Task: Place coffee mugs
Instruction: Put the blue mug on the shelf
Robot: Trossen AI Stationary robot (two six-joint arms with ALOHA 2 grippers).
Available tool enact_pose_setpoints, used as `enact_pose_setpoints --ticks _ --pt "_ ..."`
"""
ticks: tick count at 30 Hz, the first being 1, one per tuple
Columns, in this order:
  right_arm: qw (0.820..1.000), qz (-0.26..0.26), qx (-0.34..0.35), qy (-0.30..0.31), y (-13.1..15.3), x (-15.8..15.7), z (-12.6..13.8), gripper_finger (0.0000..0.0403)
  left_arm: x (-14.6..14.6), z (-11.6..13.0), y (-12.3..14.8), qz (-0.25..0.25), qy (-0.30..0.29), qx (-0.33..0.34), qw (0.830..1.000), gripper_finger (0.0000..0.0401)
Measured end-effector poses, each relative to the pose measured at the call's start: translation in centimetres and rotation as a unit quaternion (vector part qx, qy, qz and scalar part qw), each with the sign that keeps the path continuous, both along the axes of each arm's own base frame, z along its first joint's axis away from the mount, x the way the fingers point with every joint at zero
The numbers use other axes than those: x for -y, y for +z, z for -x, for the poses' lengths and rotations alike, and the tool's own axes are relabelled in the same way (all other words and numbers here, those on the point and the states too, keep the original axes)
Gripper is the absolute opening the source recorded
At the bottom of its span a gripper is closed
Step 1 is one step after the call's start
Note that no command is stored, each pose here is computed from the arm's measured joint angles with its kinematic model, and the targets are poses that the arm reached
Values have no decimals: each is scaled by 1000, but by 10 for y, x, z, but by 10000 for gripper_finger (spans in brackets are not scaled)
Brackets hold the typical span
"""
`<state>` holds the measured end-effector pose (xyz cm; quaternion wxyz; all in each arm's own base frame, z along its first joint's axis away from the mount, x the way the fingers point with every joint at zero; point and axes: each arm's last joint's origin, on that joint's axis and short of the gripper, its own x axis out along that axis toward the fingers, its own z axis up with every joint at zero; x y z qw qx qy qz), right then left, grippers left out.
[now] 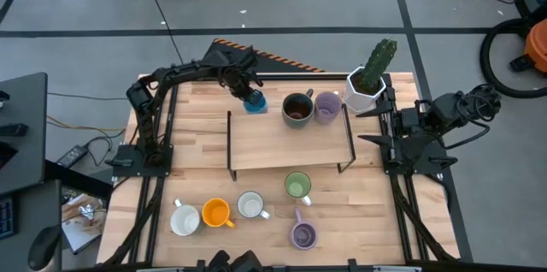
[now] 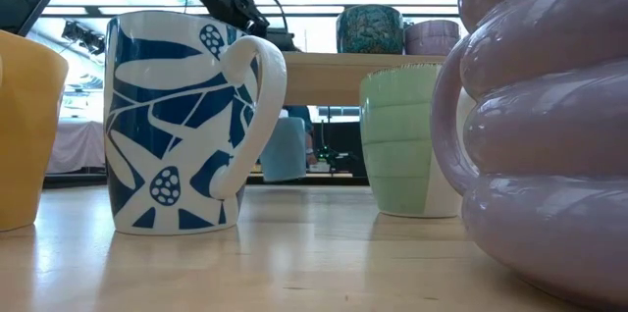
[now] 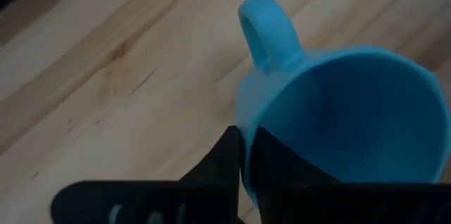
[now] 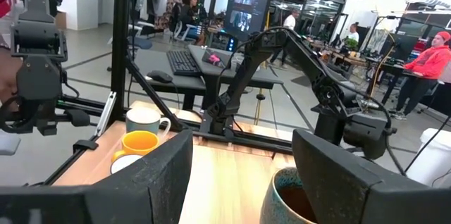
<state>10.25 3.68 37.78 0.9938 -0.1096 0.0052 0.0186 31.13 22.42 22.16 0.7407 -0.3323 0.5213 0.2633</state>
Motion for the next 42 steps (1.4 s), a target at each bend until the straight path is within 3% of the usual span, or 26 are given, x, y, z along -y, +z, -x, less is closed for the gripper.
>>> enact_pose_setpoints --ticks 16,34,42 --pt "1000 -14 0 0 0 0 0 249 -7 -14 66 -80 -40 39 995 23" --pt "1000 -15 8 0 2 0 0 249 3 -13 127 -114 -70 65 989 23" --pt "1000 -15 8 1 2 0 0 249 18 -1 161 -110 -90 49 989 23"
